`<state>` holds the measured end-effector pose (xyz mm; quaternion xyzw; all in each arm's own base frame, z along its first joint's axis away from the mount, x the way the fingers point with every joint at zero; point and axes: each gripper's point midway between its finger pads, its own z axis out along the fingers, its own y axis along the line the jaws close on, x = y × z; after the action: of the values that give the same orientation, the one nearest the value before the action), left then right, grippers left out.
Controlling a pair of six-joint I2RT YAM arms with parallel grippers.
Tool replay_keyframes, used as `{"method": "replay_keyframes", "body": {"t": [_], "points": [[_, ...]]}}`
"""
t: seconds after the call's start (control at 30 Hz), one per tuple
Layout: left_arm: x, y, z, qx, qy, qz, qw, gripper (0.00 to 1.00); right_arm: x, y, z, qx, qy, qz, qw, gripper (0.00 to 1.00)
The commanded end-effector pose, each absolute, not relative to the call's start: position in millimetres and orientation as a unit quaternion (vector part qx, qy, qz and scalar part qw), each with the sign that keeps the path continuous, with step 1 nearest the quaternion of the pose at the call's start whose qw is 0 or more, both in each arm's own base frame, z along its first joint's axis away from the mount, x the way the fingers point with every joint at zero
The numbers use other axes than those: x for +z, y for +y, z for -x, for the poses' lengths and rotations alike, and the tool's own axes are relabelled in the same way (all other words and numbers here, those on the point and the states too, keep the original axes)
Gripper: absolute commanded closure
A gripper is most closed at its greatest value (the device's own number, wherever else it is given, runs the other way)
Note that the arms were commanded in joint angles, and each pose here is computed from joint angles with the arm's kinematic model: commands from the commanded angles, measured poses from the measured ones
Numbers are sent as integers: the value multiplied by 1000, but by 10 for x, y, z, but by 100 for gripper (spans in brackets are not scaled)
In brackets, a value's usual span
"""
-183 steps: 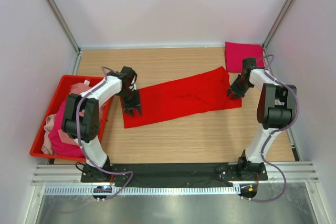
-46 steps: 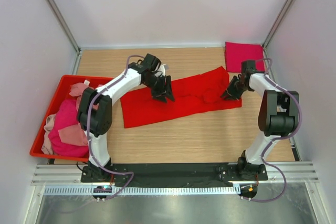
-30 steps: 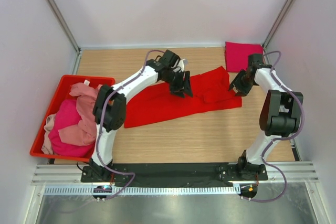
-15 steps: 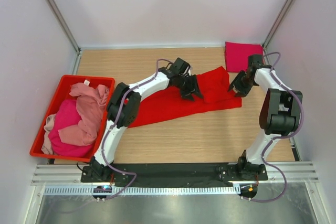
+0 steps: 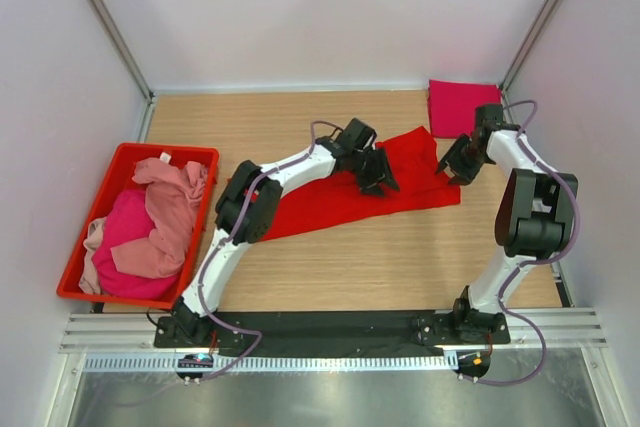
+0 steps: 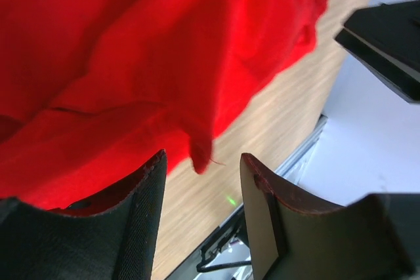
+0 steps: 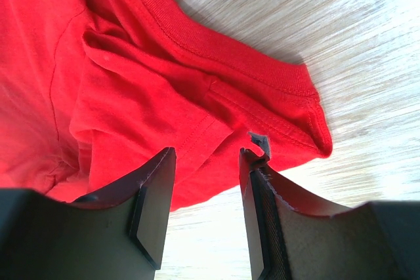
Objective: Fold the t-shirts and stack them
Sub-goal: Fold the tshirt
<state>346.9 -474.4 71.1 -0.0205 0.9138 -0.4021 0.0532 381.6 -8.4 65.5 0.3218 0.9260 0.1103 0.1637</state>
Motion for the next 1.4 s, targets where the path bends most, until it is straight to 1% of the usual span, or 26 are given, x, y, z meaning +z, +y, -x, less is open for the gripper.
{"method": "replay_keyframes", "body": {"t": [0.0,0.2,0.3,0.33,0.37,0.43,0.47,0.53,0.77,1.1,1.37], "points": [[771,-4782,-3603,-401,912,36,76,50,830,-93,-3921,125,921,-315,192,50],[757,-4876,-3675,-409,909,41,76,57,727,-103,-3877,121,924,-315,180,50],[809,-4932,-3703,-419,904,41,75,69,703,-69,-3882,130,924,-315,174,50],[841,-4951,-3713,-424,902,40,76,77,695,-63,-3878,132,924,-315,172,50],[860,-4964,-3706,-426,901,40,74,81,692,-64,-3881,131,924,-315,171,51],[904,-4976,-3708,-430,899,40,75,88,686,-70,-3875,129,924,-316,169,51],[934,-4977,-3705,-432,898,40,75,90,676,-72,-3855,127,925,-317,166,51],[931,-4972,-3679,-433,898,42,69,91,661,-77,-3835,124,926,-318,162,51],[1077,-5026,-3661,-462,884,55,55,92,577,-49,-3817,129,926,-321,151,50],[1077,-5024,-3717,-471,878,66,49,91,356,-60,-3933,130,929,-313,145,61],[1036,-4998,-3762,-471,878,71,48,90,340,-42,-3984,138,929,-313,141,66]]}}
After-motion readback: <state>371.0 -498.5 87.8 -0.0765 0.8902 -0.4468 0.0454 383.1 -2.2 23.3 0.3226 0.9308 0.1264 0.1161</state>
